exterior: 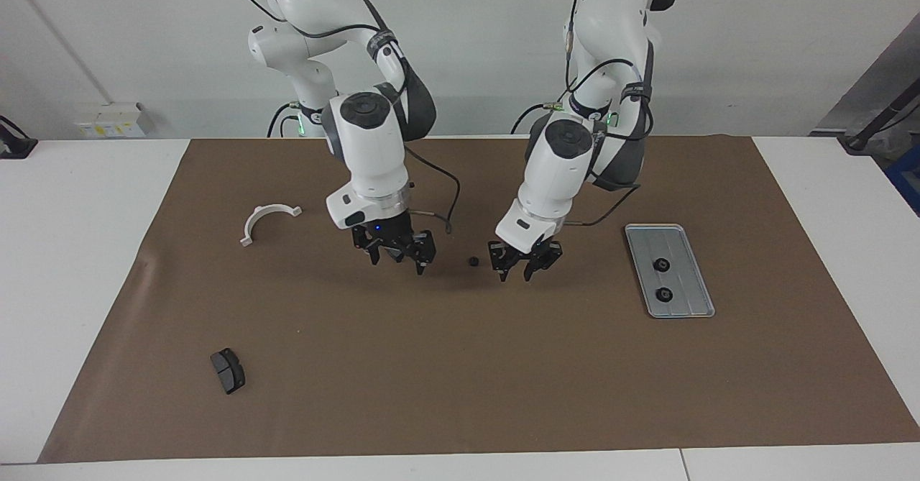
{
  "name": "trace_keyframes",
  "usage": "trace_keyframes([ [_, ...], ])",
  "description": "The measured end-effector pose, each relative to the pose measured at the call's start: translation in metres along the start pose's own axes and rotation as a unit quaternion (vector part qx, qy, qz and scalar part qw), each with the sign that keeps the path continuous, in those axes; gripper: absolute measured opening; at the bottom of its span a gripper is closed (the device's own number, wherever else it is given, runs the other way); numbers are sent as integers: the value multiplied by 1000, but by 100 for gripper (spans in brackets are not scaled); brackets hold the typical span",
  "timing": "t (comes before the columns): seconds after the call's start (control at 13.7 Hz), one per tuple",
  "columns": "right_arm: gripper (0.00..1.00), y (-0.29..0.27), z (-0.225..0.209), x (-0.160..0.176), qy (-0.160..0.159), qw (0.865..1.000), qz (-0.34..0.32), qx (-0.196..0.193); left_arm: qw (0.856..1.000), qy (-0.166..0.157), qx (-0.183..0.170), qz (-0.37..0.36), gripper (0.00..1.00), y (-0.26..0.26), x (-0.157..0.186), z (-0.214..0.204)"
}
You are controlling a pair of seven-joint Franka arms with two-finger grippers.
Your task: Pick bearing gear from pile to tray
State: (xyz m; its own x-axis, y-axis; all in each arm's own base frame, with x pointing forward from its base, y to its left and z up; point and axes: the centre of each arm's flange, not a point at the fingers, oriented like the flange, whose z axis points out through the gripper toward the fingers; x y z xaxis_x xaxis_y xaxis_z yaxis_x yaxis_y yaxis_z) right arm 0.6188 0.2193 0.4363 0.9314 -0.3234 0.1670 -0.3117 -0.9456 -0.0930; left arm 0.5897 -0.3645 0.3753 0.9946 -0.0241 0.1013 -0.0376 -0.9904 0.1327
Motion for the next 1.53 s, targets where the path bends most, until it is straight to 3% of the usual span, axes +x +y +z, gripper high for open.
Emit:
trace_keyframes([
  [0.51, 100, 116, -73, 54, 0, 998, -59, -14, 999, -23, 21, 44, 49, 40, -35, 34],
  [1.16, 100, 215, -180, 53, -76, 992, -91, -37, 996, -46, 36, 62, 49, 45, -70, 71],
  [1.53, 100, 217, -174, 42, -98, 990, -92, -42, 996, -49, 40, 68, 47, 45, -80, 75],
])
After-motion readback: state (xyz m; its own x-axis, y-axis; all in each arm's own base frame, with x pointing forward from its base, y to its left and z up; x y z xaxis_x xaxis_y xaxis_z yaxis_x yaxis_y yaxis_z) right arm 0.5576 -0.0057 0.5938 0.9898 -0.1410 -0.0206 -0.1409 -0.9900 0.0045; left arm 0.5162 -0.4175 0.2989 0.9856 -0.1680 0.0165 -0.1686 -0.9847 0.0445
